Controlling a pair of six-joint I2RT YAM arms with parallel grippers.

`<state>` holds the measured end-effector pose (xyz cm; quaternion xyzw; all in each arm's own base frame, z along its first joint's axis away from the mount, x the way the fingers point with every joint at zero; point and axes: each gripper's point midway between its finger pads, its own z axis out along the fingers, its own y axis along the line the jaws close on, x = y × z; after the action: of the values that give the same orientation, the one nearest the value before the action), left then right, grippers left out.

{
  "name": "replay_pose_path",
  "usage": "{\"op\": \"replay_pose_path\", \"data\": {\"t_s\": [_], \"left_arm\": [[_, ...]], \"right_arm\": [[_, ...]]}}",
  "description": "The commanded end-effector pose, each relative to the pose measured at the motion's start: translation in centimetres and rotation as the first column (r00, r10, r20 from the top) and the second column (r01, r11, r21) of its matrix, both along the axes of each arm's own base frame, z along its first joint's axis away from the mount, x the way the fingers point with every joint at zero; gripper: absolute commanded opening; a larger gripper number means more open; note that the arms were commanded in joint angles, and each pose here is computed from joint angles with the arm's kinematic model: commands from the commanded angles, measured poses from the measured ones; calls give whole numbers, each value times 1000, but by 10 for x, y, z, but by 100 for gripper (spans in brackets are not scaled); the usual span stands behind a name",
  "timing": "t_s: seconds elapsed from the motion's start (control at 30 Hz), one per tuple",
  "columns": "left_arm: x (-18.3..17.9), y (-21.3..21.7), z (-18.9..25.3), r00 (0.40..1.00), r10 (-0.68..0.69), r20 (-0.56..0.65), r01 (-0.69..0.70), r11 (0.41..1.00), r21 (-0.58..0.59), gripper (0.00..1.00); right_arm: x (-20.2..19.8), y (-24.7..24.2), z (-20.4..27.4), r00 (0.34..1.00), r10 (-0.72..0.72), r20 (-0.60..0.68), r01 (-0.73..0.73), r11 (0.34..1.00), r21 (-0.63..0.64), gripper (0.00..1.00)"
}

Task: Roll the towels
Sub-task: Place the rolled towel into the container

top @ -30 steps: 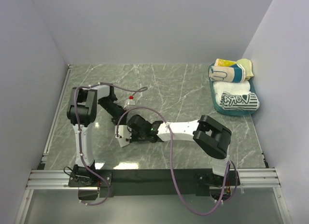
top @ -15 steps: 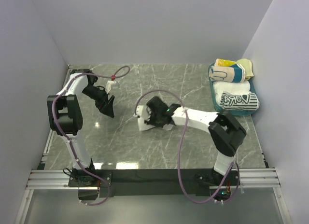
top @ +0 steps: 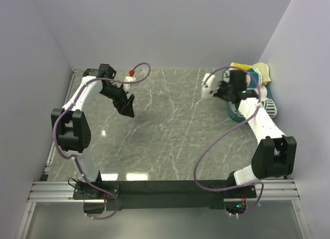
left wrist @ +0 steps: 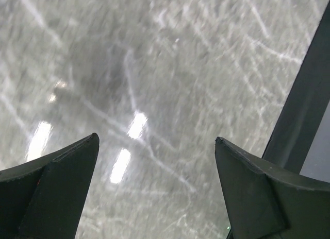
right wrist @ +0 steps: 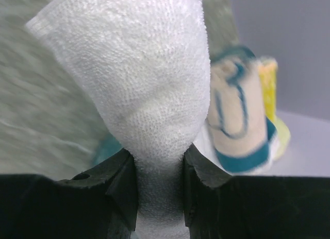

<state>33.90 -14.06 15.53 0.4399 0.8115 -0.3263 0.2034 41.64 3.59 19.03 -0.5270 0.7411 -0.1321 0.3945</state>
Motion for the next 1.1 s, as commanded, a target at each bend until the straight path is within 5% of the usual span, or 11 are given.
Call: {"op": "replay_pose_path", "data": {"t_s": [0.0,0.43,1.07], "left_arm": [[4,-19,29,998,9,58,-5,998,-61,99],[-6,-24,21,999,9,32,-7,998,-59,99],[-14,-20,11,1000,19,-12,-19,999,-34,99]], "right_arm": [[34,-43,57,986,56,154,-48,997,-58,0],[59,-132,41,963,101,250,-58,983,-171,0],[60,-169,-10,974,201,107,-168,952,-255,0]]}}
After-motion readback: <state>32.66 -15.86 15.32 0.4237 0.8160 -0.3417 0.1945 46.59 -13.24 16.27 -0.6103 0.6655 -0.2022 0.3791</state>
